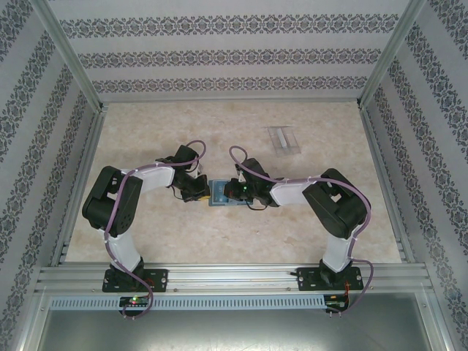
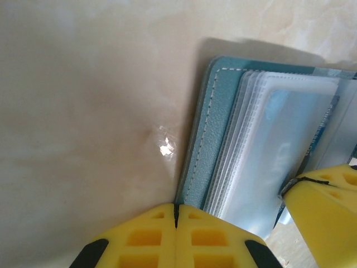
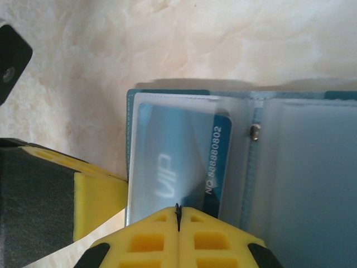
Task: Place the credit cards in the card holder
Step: Insert the credit card into the card slot.
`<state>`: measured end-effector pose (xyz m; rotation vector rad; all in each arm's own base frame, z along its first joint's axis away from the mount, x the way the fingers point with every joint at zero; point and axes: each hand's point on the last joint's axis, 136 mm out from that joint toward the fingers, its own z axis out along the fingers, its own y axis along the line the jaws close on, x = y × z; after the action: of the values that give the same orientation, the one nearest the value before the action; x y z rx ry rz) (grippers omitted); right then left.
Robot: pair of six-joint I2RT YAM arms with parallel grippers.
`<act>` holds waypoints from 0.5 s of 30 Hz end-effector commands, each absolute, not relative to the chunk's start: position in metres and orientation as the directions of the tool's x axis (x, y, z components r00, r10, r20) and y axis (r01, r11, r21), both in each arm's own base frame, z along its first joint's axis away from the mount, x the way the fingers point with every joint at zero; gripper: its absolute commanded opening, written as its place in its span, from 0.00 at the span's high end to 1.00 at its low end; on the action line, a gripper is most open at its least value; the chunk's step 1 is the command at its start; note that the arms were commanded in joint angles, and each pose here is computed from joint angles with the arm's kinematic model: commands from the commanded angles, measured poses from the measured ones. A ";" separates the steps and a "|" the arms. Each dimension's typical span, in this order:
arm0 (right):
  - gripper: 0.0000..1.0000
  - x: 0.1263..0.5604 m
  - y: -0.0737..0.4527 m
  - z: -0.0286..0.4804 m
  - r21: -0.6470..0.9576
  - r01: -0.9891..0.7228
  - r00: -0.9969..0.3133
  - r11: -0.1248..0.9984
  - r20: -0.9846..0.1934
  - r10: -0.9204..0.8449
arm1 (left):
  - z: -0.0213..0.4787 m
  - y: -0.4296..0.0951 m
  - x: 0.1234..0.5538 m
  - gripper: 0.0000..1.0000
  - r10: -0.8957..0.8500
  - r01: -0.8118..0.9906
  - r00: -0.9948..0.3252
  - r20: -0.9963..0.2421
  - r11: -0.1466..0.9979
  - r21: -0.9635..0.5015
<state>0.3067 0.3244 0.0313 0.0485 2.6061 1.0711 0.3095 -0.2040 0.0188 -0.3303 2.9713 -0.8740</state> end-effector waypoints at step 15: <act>0.73 0.311 0.299 0.045 0.618 -0.090 -0.930 0.781 -0.334 0.157 | 0.017 -0.205 0.300 0.92 -0.190 -0.186 -0.981 0.047 0.829 -0.527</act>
<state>0.3177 0.3029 0.0646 0.0383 2.5392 0.9881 0.3099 -0.2036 0.0194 -0.3282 2.9682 -0.8661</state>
